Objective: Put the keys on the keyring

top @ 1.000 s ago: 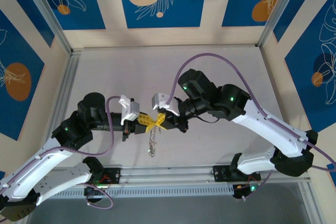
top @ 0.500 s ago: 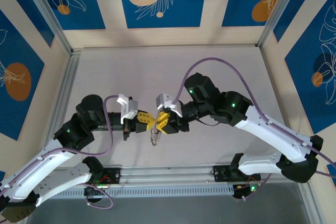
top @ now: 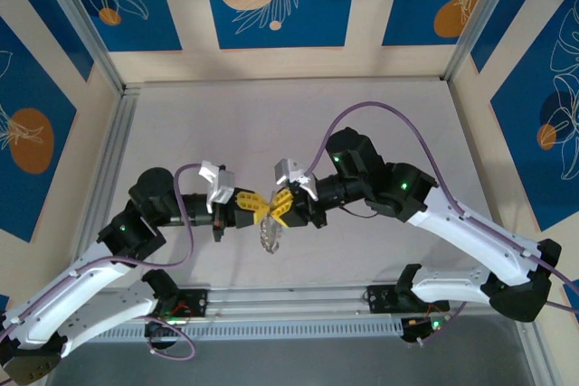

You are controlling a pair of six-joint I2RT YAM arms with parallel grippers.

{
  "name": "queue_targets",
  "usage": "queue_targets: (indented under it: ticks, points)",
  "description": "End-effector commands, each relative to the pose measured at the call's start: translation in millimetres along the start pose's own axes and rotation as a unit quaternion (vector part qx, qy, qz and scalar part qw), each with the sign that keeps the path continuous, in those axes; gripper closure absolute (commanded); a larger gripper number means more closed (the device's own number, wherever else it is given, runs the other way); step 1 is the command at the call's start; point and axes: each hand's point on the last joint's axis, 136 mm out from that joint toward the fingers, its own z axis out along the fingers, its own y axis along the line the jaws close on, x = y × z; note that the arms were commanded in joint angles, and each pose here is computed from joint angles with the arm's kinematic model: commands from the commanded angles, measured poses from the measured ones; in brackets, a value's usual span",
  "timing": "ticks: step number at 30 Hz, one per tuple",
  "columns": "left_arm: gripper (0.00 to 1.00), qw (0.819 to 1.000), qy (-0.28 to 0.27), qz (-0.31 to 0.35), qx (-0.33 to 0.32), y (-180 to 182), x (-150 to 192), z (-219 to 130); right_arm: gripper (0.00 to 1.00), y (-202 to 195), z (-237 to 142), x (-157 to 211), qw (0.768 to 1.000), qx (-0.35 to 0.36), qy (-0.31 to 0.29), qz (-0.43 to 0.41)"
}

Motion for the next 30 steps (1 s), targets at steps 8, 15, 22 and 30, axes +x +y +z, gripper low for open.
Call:
queue_targets:
  ticks: [8, 15, 22, 30]
  points:
    - [1.00, 0.997, -0.060, 0.037, 0.026, -17, -31, -7, 0.74, 5, -13, 6, 1.000, 0.008, -0.021, 0.013]
    - [1.00, 0.997, -0.065, 0.038, 0.030, -19, -34, -7, 0.77, 4, -16, 10, 0.999, 0.016, -0.028, 0.017]
    - [1.00, 0.997, -0.065, 0.036, 0.032, -20, -35, -8, 0.80, 5, -10, 10, 0.999, -0.006, -0.028, 0.022]
    - [1.00, 0.997, -0.064, 0.036, 0.032, -19, -33, -7, 0.71, 21, -14, 2, 0.997, -0.040, -0.058, 0.013]
